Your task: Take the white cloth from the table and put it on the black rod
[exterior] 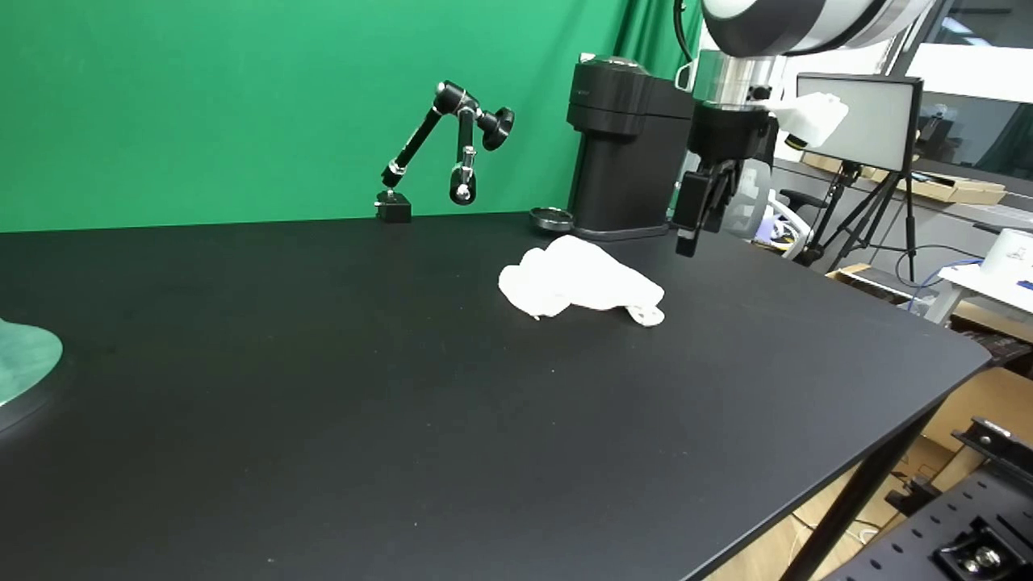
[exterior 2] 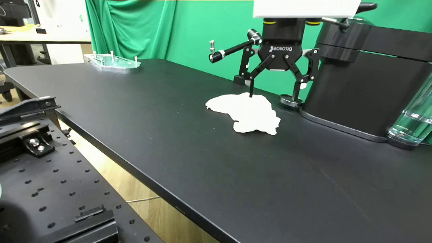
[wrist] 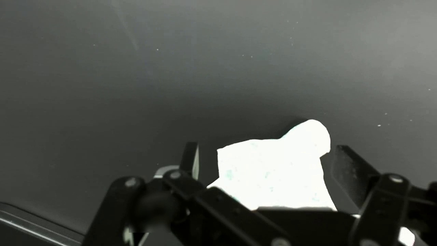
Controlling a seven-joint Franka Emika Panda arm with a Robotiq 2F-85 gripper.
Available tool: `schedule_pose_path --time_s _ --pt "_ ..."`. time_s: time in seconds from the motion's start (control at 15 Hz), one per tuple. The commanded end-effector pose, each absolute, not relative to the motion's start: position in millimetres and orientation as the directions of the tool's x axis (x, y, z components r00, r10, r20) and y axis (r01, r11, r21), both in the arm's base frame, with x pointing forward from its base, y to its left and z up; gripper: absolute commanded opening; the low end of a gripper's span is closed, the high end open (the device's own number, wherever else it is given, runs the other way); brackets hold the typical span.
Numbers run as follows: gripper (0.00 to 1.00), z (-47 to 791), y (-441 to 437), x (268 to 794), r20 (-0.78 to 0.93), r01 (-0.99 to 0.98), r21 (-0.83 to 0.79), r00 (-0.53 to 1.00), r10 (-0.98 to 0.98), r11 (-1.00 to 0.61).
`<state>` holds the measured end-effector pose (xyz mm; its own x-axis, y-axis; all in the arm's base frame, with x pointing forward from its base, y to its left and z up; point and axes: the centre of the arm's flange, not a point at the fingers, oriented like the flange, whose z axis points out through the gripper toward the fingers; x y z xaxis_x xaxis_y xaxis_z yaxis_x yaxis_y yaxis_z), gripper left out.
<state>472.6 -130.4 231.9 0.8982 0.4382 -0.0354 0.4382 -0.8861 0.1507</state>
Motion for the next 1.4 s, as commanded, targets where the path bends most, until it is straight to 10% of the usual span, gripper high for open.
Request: schedule_pose_path --time_s 0.0,1.2,1.27,1.33 --pt "1.0 214 -126 494 -0.015 0.354 0.15 0.934 0.356 -0.923" --pt "1.0 159 -111 524 0.014 0.087 0.067 0.996 0.088 -0.994" --pt "0.75 158 -109 525 0.016 0.074 0.058 0.997 0.075 -0.996" --pt "0.75 156 -109 526 0.018 0.063 0.054 0.998 0.064 -0.997"
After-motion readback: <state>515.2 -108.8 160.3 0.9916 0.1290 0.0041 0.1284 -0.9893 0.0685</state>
